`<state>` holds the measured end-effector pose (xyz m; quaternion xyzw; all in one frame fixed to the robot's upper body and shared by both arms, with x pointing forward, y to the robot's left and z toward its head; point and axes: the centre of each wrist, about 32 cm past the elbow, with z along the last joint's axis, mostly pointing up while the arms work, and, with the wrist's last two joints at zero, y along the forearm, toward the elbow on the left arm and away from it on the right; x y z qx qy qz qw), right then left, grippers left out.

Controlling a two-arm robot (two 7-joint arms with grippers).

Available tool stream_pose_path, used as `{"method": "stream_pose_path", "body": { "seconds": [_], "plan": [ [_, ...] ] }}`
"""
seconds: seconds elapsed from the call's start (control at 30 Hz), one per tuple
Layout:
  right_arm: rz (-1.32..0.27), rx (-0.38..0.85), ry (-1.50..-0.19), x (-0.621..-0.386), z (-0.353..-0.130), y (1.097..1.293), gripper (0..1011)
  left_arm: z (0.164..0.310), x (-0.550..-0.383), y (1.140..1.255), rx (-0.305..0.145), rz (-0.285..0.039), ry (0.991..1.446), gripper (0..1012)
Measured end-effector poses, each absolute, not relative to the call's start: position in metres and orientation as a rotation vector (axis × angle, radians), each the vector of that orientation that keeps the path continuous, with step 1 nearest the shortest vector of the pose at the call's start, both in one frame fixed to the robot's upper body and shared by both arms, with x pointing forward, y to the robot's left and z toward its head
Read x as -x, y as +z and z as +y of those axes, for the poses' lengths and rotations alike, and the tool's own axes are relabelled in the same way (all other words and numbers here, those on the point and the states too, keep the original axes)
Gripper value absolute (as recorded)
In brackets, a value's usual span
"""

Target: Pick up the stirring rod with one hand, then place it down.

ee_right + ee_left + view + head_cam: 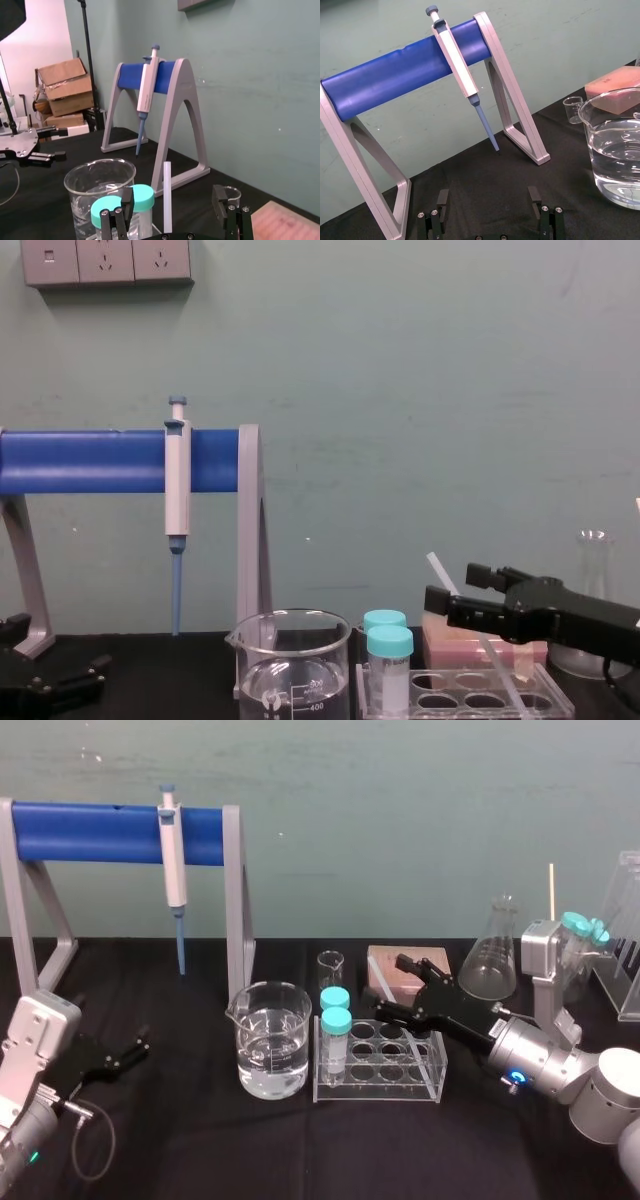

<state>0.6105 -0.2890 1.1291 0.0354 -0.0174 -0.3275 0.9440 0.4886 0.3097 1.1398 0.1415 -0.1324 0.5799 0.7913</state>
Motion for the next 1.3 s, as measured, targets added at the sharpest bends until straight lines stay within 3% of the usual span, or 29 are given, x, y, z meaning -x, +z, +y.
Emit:
{"method": "stream_pose_path", "body": {
  "seconds": [0.87, 1.3],
  "plan": [
    [-0.034, -0.049, -0.679, -0.6087, -0.2885, 1.1295, 993, 0.3096, -0.4886, 1.1398, -0.304, -0.285, 1.248, 1000],
    [-0.034, -0.051, -0.679, -0.6087, -0.2885, 1.1295, 660, 0.3097, -0.4886, 1.1398, -0.304, -0.285, 1.248, 1000]
  ]
}}
